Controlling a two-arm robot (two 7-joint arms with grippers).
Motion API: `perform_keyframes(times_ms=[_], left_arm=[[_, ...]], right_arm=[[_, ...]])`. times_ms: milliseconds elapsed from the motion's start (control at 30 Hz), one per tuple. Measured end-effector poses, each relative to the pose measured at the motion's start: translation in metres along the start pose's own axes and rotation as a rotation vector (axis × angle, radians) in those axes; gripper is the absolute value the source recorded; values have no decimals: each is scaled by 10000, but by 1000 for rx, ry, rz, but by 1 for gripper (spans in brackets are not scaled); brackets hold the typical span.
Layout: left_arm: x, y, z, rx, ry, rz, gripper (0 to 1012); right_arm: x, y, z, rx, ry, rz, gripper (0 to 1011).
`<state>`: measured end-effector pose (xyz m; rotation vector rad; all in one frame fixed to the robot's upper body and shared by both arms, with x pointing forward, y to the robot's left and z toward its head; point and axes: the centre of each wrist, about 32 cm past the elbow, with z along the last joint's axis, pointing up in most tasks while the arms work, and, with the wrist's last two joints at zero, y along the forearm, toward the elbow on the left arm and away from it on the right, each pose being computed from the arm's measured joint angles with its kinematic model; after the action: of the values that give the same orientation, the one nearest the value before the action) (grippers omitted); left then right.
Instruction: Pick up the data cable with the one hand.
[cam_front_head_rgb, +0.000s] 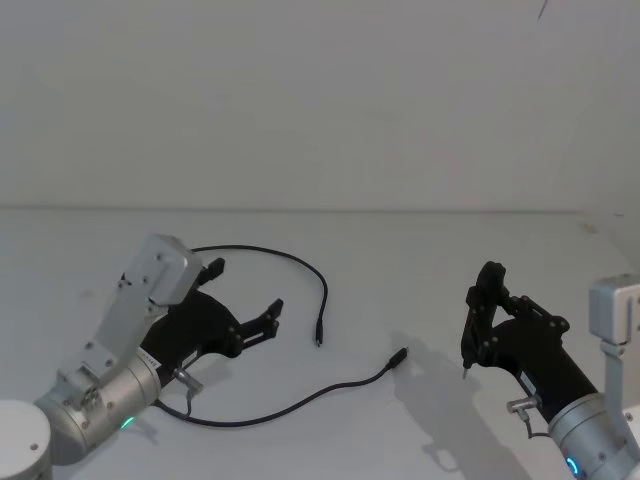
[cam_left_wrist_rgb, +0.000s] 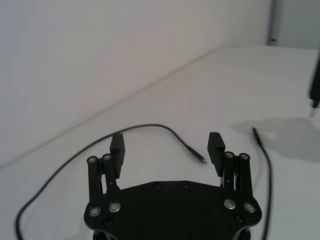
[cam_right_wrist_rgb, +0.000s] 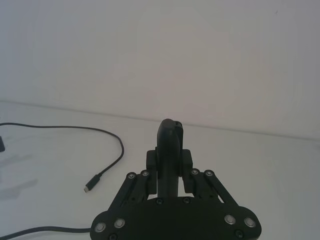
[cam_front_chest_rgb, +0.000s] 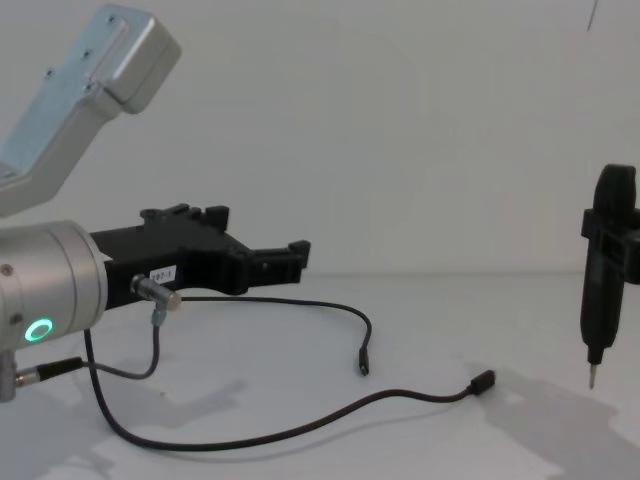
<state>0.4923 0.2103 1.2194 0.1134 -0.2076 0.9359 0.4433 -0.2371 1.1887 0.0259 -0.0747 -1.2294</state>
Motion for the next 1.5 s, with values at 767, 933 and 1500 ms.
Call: perform_keyframes(times_ms=[767, 933, 1500], left_arm=[[61, -68, 174, 182, 154, -323, 1001], [10, -145, 171, 237, 201, -352, 1001], [-178, -366, 195, 339, 198, -325, 1001]], right_arm=[[0, 0, 0, 0, 0, 0, 279], [0, 0, 0, 0, 0, 0, 279], [0, 0, 0, 0, 0, 0, 279]])
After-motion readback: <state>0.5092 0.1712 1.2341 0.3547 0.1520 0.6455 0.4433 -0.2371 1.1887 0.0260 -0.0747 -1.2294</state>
